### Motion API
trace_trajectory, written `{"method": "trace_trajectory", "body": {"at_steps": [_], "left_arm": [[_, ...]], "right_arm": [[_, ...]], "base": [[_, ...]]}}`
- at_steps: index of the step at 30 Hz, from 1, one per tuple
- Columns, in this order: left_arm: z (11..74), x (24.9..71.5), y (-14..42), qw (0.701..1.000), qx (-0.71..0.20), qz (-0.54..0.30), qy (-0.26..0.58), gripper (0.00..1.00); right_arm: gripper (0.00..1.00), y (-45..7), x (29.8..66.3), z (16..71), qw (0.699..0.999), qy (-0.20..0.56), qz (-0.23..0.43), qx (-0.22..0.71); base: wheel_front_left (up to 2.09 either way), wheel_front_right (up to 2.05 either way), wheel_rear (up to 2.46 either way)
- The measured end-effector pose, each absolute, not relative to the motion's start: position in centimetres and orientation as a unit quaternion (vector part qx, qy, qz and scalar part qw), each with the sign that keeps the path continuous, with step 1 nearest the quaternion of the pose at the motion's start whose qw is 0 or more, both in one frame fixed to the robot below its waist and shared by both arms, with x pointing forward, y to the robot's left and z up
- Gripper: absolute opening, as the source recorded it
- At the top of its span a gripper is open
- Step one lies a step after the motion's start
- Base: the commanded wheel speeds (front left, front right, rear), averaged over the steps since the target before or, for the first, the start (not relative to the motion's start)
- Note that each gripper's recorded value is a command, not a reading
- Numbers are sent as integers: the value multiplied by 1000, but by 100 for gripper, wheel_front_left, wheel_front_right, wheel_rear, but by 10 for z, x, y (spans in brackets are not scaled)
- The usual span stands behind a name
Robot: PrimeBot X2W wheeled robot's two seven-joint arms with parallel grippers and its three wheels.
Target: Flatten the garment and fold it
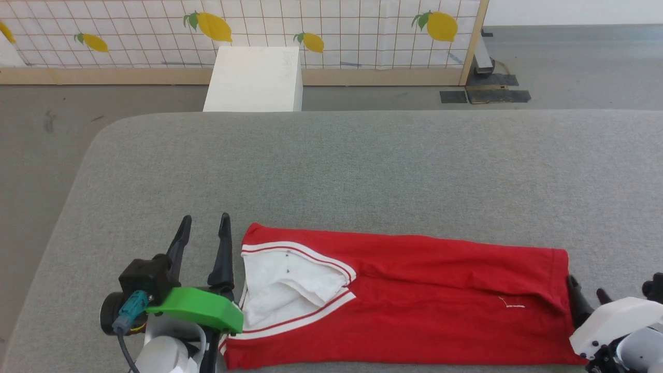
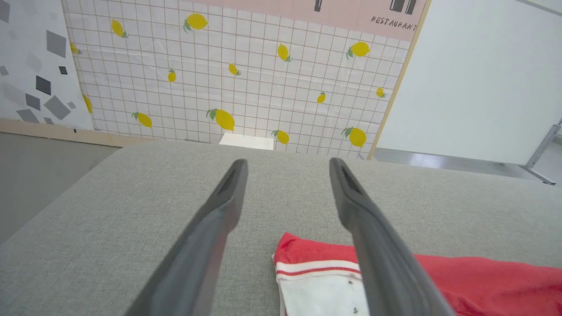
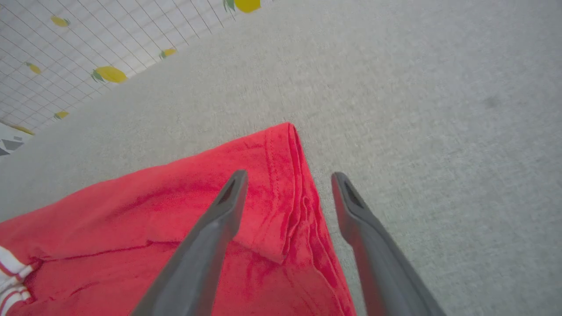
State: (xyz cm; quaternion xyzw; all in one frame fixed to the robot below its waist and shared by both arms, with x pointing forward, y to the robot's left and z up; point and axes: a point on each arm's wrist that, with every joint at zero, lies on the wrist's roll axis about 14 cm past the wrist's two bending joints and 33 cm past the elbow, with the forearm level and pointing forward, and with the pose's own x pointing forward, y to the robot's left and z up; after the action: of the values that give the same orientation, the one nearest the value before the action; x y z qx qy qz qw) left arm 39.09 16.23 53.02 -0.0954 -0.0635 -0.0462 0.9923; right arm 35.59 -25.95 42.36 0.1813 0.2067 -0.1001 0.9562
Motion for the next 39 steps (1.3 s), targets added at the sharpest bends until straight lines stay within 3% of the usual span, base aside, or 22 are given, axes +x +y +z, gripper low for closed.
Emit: {"method": "trace_trajectory", "body": {"at_steps": [6, 14, 16, 19, 26, 39], "left_arm": [[526, 394, 159, 993, -91, -52, -59, 100], [521, 393, 161, 993, -88, -51, -54, 100], [521, 393, 162, 993, -90, -50, -54, 100], [520, 394, 162, 993, -91, -49, -54, 100], [519, 397, 162, 993, -94, -49, -53, 100], [513, 397, 164, 994, -92, -47, -46, 100]], "right_arm": [[100, -250, 356, 388, 926, 299, -99, 207], [100, -242, 351, 370, 895, 402, -81, 174], [47, -239, 348, 368, 888, 420, -75, 173], [0, -239, 347, 370, 885, 427, -70, 172], [0, -251, 349, 381, 901, 393, -92, 158], [0, -374, 332, 417, 912, 320, -255, 32]], "base": [[0, 0, 0], [0, 0, 0], [0, 0, 0], [0, 0, 0], [0, 0, 0], [0, 0, 0]]}}
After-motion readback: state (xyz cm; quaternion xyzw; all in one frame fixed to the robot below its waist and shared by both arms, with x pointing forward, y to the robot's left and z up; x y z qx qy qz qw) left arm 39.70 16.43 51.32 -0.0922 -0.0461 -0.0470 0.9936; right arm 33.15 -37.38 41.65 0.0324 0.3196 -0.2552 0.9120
